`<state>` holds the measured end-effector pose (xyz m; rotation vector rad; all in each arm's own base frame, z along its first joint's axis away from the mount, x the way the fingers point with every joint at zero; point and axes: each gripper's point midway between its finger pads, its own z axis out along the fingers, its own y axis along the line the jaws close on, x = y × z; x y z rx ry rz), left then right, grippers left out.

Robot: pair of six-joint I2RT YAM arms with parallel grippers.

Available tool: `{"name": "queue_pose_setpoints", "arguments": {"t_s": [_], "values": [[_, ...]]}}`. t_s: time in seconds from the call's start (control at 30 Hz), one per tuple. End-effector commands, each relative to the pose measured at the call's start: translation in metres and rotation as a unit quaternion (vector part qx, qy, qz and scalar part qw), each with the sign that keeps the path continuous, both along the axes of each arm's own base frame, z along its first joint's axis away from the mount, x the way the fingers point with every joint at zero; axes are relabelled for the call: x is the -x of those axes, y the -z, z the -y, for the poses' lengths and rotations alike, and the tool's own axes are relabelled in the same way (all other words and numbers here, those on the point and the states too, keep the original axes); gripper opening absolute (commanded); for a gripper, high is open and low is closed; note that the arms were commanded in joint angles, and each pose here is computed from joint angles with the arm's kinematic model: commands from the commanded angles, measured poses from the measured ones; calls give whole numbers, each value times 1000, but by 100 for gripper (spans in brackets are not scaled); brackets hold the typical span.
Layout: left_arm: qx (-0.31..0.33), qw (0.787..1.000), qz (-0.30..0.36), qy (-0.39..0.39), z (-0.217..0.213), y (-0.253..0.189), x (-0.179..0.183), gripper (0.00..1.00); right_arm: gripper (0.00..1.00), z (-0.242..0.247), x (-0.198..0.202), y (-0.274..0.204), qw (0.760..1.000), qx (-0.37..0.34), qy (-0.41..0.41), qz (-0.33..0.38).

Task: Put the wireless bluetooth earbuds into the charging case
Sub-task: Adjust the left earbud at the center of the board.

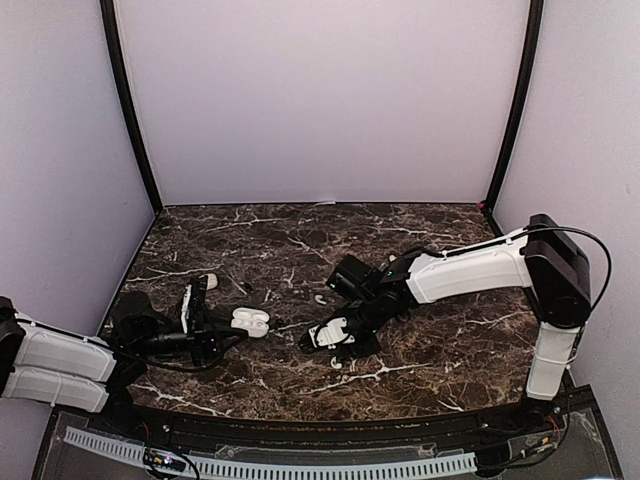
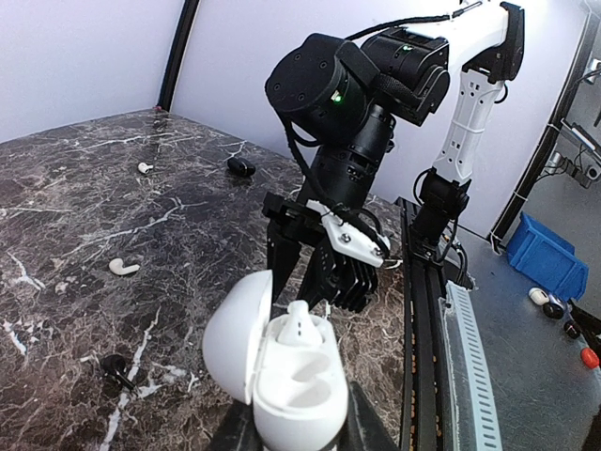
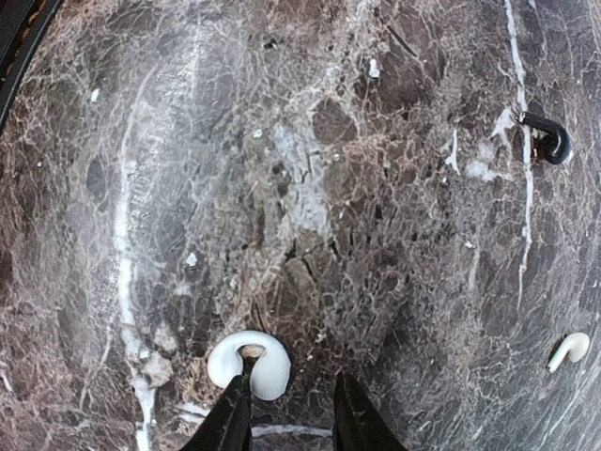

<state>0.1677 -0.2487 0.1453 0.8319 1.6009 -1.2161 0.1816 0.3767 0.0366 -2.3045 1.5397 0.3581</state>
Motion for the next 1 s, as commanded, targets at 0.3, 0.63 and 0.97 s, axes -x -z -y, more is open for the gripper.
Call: {"name": "queue_pose_setpoints", "arguments": {"t_s": [0.3,0.63,0.97], "values": [[-6,1000,0,-2,-2,4,1,0,18,-4,-1,7,1000,2,0,-17],[-5,1000,0,-1,-2,3,0,0,8,-5,1,1,1000,-7,0,-21],[-3,1000,-1,-5,-2,2,-1,0,8,-7,-11,-36,983,-104,145,-27]]}}
